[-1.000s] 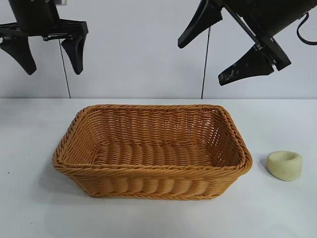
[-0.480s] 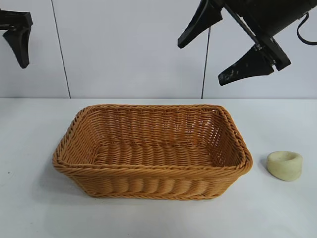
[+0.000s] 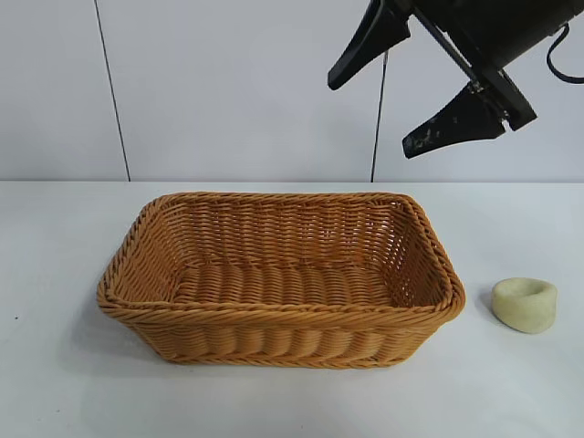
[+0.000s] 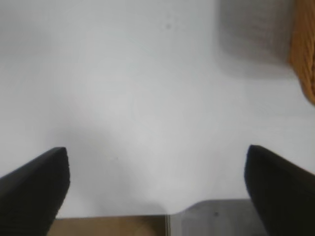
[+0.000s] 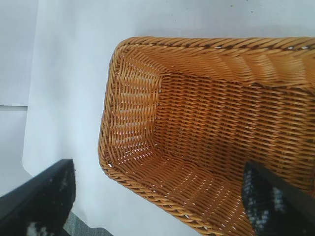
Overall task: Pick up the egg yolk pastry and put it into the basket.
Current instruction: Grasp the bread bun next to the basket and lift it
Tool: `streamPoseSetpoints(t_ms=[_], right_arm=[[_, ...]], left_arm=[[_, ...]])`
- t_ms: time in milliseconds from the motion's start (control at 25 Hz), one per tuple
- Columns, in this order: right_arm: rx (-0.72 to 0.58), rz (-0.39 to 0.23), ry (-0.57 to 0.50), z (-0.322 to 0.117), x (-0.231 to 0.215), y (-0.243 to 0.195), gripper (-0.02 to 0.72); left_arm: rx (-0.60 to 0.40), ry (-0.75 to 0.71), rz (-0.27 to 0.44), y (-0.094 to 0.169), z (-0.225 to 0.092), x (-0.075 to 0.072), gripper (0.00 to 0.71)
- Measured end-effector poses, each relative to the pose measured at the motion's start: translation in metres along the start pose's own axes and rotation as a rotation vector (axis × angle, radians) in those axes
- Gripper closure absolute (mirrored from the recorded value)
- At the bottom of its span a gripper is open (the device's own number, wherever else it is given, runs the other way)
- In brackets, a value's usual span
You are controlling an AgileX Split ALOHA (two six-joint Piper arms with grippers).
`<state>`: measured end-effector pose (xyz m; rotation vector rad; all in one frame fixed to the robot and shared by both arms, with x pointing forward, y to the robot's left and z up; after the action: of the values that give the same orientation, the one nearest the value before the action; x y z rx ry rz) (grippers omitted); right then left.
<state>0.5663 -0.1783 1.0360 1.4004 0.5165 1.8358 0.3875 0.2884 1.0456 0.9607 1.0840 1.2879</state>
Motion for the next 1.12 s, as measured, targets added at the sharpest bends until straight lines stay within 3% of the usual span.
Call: streamPoseSetpoints(t_ms=[240, 480, 760, 920, 1120], right_arm=[[0.0, 0.0, 0.0, 0.0, 0.0, 0.0, 0.049], [0.0, 0.0, 0.0, 0.0, 0.0, 0.0, 0.049], [0.005, -0.065, 0.093, 0.007, 0.002, 0.008, 0.049], [0.033, -0.174, 0.161, 0.014, 0.002, 0.02, 0.049], [0.06, -0.42, 0.206, 0.019, -0.014, 0.035, 0.049]], left_arm=[[-0.23, -0.006, -0.018, -0.006, -0.049, 0.005, 0.018], [-0.394, -0.032, -0.034, 0.006, -0.08, 0.007, 0.018], [-0.594, -0.049, -0.055, 0.024, -0.105, 0.008, 0.018], [-0.724, -0.056, -0.068, 0.033, -0.122, 0.009, 0.018], [-0.846, -0.063, -0.079, 0.039, -0.14, 0.01, 0.018]])
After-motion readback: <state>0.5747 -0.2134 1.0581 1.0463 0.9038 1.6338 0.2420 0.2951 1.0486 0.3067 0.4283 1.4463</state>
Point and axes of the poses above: a point on each arm's last joint axis where the gripper is mounted, y pointing back along that axis away from the gripper, x along the wrist's bending axis when the last joint is at zero, z = x × y, the point moved 1 cm from there along -y, pointing out along that axis toward the gripper, and after that the axes turned 2 degrees about y, right-handed, at the moved point
